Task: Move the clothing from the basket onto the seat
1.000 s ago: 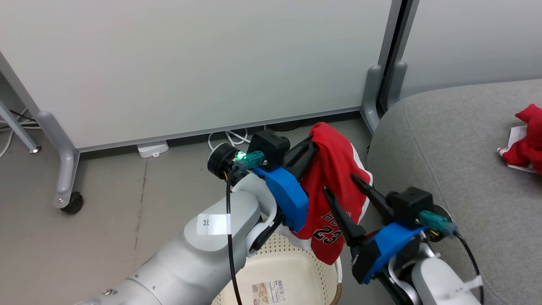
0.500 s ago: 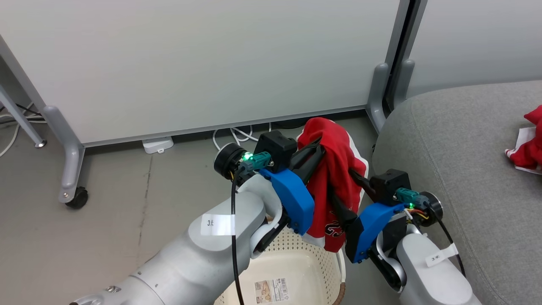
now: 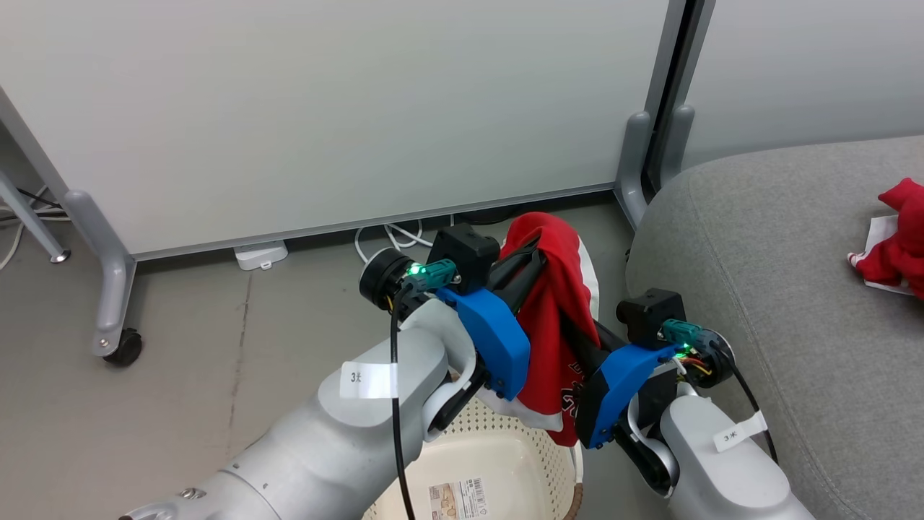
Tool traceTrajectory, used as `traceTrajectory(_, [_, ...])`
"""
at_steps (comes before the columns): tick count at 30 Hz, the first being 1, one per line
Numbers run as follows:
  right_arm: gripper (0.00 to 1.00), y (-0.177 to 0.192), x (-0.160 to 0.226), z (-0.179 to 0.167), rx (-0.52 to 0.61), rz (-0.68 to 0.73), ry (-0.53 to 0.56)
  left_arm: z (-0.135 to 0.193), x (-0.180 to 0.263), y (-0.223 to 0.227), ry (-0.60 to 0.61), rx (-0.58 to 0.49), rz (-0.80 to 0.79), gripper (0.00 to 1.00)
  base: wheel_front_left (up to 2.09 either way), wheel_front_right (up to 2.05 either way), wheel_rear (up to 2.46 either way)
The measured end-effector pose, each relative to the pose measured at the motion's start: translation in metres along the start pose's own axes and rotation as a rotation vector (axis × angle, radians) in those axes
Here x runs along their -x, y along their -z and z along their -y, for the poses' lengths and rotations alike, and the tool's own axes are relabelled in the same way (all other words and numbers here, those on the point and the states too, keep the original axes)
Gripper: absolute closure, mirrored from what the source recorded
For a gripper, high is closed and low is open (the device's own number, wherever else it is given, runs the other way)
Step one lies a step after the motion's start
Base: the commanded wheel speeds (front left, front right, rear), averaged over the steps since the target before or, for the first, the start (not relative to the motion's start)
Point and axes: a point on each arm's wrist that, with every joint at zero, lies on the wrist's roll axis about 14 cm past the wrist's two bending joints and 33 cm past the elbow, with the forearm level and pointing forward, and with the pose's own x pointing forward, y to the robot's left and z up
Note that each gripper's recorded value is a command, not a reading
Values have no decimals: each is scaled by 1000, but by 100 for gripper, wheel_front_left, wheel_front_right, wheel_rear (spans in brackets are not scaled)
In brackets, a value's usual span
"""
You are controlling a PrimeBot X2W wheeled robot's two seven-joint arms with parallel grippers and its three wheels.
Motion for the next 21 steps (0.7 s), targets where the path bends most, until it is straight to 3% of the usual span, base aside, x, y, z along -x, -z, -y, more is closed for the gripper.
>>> traceTrajectory(21, [100, -2, 2, 5, -14, 19, 15, -2, -1, -3, -9, 2, 8, 100, 0, 0, 0])
